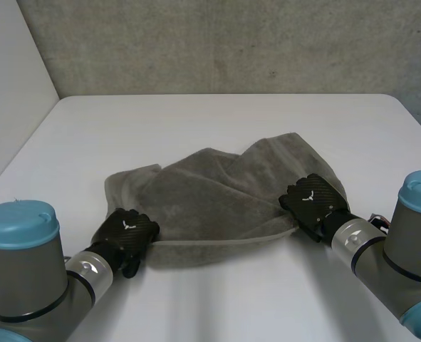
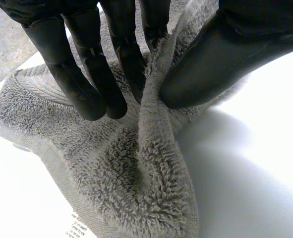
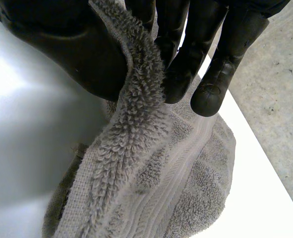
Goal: Fold the towel.
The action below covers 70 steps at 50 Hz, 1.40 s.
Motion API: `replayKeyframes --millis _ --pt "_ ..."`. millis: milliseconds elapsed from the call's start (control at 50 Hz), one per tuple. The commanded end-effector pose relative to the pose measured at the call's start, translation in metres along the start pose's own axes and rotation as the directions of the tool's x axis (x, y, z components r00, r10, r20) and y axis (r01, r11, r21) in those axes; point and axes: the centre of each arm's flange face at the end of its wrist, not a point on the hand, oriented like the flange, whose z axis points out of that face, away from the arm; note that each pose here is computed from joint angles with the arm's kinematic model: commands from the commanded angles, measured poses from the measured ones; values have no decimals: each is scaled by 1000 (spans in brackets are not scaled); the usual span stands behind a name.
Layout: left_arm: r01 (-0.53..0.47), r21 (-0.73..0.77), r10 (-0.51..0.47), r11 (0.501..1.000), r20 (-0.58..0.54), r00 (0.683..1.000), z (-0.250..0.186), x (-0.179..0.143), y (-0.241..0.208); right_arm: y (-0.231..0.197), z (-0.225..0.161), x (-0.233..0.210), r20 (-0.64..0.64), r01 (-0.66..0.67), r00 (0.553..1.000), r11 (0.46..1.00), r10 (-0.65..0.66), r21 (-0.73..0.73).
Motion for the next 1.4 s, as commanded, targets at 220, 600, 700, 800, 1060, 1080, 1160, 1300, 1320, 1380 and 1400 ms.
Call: replayKeyframes --millis 220,600,700,800,1060,1080,1160,1300,1320,1380,1400 --pt "41 129 -73 991 255 964 -7 -63 -29 9 8 34 -51 -276 960 961 275 -20" --pt "85 184 -140 979 315 939 -13 -85 -37 46 20 70 -111 -390 918 916 380 -94" --pt "84 186 -141 979 316 938 -13 -86 -37 41 18 74 -115 -373 925 924 363 -83" --pt "70 211 -134 975 311 941 -17 -86 -45 10 1 94 -149 -313 940 950 307 -16" --pt "-154 573 -160 805 459 874 -97 -134 -167 -122 -82 176 -307 -90 936 959 174 269" --pt "-176 597 -167 782 474 865 -108 -139 -179 -135 -91 182 -312 -72 936 954 166 292" --pt "-202 623 -176 756 491 853 -122 -147 -198 -159 -108 195 -338 -37 928 940 158 338" --pt "-197 606 -183 771 506 843 -131 -164 -216 -181 -129 225 -410 4 897 926 164 379" --pt "-197 606 -183 771 506 843 -131 -164 -216 -181 -129 225 -410 4 897 926 164 378" --pt "-156 560 -172 814 489 855 -106 -170 -206 -169 -118 230 -390 -30 904 938 174 346" --pt "-134 534 -167 835 478 862 -92 -172 -199 -160 -107 230 -362 -58 914 943 183 329"
